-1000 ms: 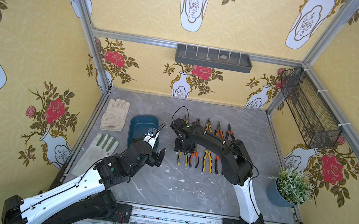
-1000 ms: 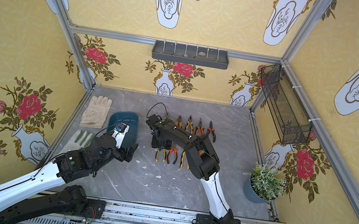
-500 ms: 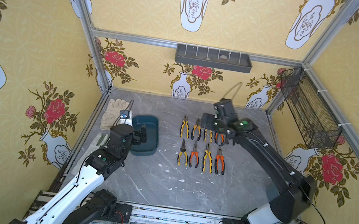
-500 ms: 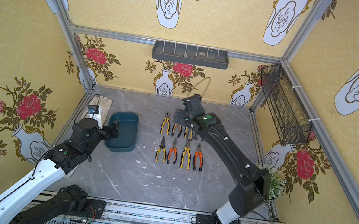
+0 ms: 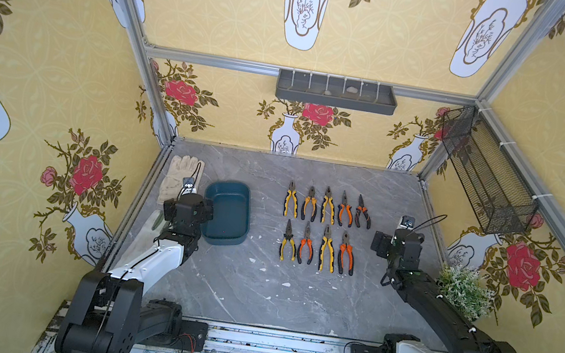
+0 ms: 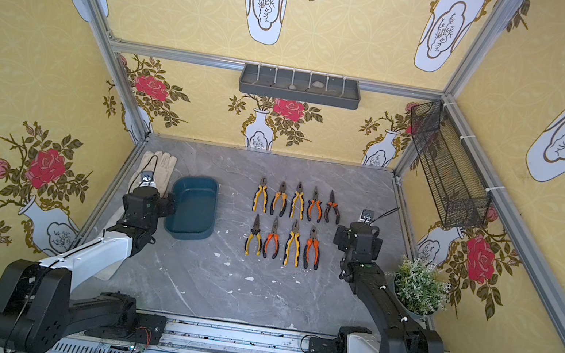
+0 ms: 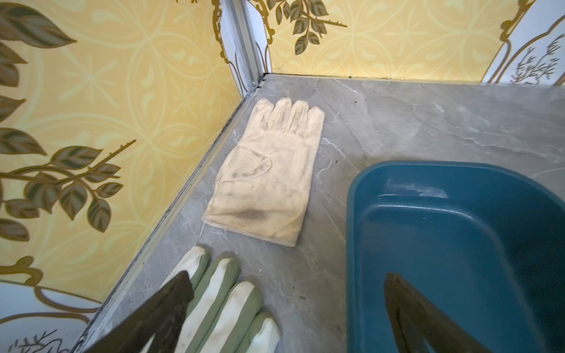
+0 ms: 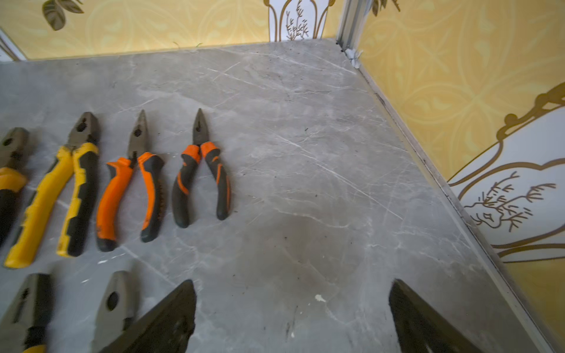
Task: Take the pliers out of the storage box
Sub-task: Reset both arms
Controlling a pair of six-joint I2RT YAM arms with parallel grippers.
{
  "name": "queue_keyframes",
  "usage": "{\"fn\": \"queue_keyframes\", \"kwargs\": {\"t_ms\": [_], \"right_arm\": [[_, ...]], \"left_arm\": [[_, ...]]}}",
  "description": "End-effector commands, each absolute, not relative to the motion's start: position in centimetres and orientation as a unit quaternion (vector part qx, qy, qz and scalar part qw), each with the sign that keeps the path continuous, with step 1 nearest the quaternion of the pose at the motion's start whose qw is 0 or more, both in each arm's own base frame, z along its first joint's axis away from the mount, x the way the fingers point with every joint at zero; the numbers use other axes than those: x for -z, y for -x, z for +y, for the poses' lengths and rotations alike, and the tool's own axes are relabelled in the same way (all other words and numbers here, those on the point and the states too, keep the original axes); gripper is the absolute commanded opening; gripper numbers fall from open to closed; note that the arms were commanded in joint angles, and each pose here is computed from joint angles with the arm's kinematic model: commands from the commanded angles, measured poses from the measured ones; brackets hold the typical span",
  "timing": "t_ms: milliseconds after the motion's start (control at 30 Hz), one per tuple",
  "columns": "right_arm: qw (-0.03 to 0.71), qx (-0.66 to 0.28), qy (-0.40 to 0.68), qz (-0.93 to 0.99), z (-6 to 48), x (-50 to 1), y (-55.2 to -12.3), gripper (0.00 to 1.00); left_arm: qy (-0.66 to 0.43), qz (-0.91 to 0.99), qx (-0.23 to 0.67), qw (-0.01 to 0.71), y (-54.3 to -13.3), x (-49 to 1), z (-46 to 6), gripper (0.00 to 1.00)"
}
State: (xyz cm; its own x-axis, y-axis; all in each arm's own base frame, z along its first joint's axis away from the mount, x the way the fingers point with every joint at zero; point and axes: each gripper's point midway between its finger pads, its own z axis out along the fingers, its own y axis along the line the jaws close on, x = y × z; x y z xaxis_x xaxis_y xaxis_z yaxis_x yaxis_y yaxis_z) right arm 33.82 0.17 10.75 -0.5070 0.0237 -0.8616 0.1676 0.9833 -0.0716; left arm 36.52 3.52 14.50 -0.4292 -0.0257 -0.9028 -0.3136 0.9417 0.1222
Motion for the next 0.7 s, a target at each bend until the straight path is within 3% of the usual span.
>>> {"fn": "queue_keyframes", "kwargs": {"t_ms": [0,167,500,667], "right_arm": [[0.577,0.070,-0.059,0.811,-0.6,-13.0,-35.0,0.97],[0.614,0.042,-0.048,0.787,-0.7,-11.4,-34.0,0.98],[0.616,-0.004,-0.042,0.787,-1.2,-9.4,-33.9,0.97],[0.612,-0.005,-0.044,0.789,-1.2,-9.3,-34.1,0.97]], "left_arm": [[0.080,0.849,-0.116,0.510,-36.3,-13.3,2.9,0.99],[0.117,0.814,-0.092,0.562,-34.6,-12.2,3.5,0.99],[0.079,0.770,-0.105,0.625,-34.1,-13.2,3.9,0.99],[0.091,0.782,-0.093,0.610,-34.5,-12.7,4.8,0.99]]}}
